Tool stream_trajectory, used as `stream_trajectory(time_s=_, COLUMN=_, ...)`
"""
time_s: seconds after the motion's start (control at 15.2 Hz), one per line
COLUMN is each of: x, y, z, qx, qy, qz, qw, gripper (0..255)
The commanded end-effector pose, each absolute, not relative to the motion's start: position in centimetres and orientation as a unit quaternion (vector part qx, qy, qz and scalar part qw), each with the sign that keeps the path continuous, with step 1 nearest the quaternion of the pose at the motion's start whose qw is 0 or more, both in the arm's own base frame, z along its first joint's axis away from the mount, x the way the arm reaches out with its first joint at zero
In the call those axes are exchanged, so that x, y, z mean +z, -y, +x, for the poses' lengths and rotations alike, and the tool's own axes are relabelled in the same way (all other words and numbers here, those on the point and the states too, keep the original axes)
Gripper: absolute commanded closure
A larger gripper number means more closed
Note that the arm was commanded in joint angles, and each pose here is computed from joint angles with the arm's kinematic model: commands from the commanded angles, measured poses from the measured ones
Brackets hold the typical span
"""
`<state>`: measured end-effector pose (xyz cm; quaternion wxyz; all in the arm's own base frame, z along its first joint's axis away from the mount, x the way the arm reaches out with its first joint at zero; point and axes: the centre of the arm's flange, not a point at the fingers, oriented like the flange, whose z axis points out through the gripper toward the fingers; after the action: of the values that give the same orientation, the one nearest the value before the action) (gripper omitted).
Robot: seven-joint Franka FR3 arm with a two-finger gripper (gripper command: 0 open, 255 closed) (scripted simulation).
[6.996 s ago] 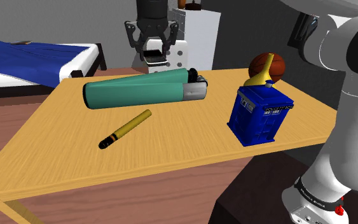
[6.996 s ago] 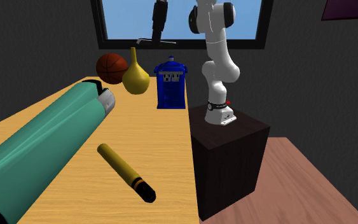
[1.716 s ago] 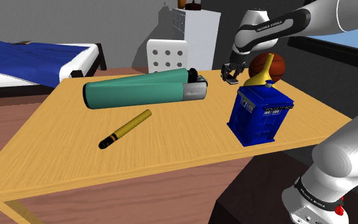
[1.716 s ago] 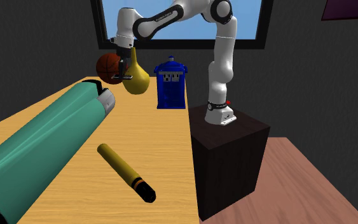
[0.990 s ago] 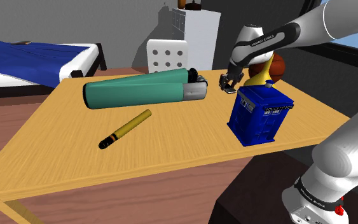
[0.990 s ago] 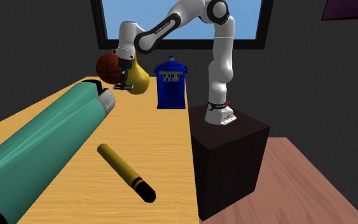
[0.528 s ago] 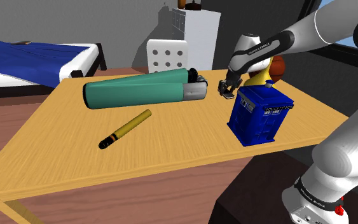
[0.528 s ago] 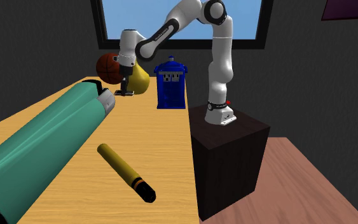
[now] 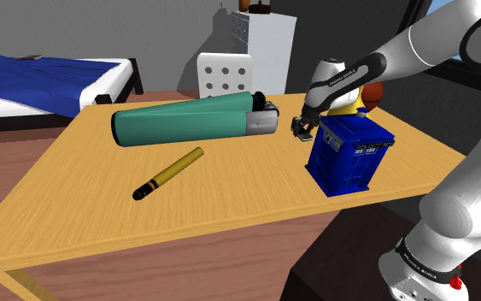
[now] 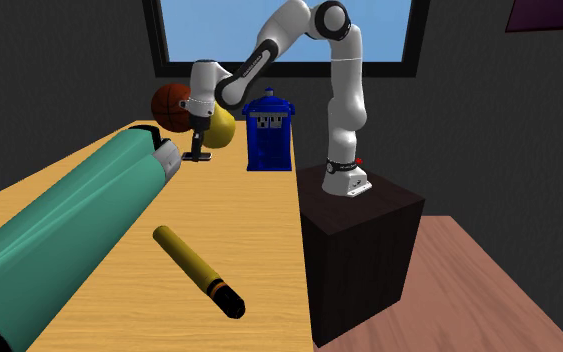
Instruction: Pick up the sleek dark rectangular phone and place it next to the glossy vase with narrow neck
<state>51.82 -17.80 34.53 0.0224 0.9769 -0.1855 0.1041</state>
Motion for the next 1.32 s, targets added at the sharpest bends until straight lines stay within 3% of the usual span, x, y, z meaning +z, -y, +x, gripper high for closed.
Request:
stream_trajectory(time_s=0.0, x=34.0, y=17.9, z=51.8, qx=0.104, qy=0.186, qz=0.977, qw=0.022, gripper=255)
stream_trajectory(time_s=0.46, x=34.0, y=17.9, z=51.8, qx=0.104, qy=0.186, qz=0.977, qw=0.022, gripper=255)
stream_trajectory(time_s=0.53, x=34.0, y=17.9, z=51.8, qx=0.104, qy=0.186, qz=0.977, qw=0.022, gripper=0)
stream_trajectory(time_s=0.86, x=34.0, y=17.9, z=51.8, qx=0.104, qy=0.186, qz=0.977, qw=0.022, gripper=0)
stream_trajectory(time_s=1.25, x=38.9, y=17.4, z=50.8, qx=0.104, qy=0.186, qz=0.977, qw=0.022, gripper=0)
